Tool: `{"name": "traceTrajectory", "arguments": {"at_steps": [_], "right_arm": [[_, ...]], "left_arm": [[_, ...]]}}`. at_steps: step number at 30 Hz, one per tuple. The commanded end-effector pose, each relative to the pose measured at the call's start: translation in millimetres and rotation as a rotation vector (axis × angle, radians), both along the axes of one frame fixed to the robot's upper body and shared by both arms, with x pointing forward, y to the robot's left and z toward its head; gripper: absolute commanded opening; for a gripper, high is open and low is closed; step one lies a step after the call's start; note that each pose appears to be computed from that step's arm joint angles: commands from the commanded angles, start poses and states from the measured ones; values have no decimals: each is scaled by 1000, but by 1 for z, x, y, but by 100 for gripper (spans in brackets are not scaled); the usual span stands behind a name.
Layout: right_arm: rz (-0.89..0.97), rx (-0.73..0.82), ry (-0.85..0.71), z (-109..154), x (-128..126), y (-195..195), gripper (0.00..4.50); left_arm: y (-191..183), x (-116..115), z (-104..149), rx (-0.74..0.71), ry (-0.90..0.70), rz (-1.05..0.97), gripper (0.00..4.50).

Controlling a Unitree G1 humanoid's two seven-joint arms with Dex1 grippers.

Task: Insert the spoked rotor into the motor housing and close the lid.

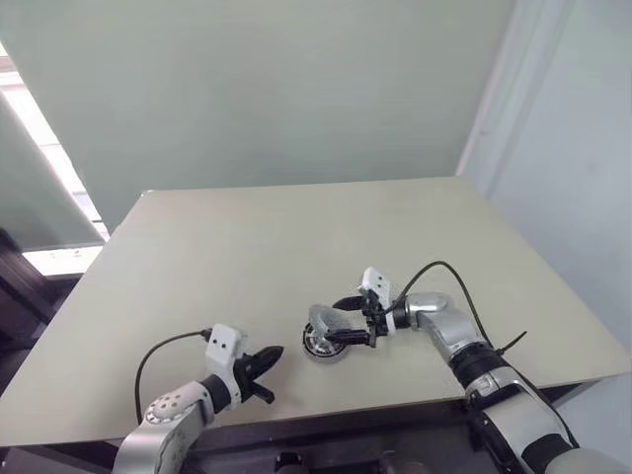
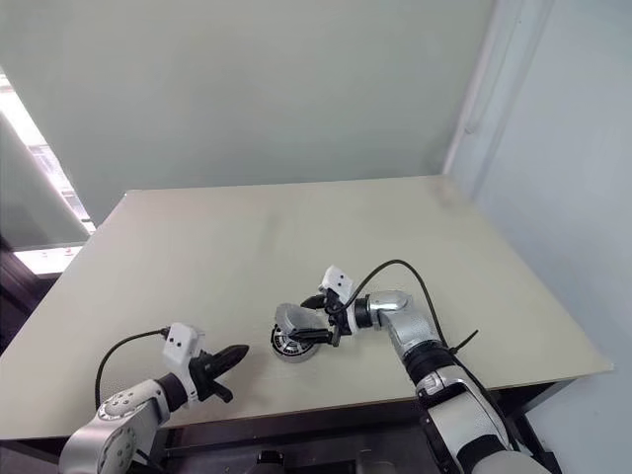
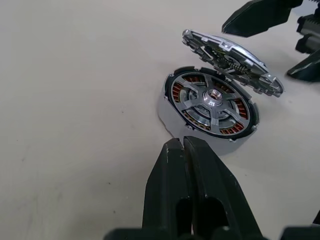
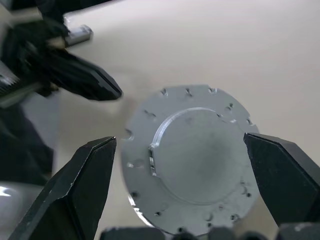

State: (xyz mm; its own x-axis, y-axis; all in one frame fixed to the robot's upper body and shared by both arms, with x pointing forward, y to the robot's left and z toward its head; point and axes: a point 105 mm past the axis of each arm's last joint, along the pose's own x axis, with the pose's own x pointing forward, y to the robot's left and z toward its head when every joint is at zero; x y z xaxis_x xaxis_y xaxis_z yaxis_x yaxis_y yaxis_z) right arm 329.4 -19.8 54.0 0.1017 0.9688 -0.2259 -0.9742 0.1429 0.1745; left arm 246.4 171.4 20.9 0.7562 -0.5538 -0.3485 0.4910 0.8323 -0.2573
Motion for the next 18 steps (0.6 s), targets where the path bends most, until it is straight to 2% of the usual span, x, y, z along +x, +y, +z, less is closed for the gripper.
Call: {"name": "traceTrajectory", "arguments": {"at_steps": [1, 9, 18], "right_arm": [[22, 63, -20, 23, 7, -1, 446], [-50, -8, -89, 16, 23, -1, 446], [-15, -48, -79, 0, 18, 10, 446]], "left_arm": [[1, 4, 17, 4, -63, -5, 0], [0, 4, 17, 1, -67, -4, 0], [1, 2, 17, 7, -67, 1, 0]]}}
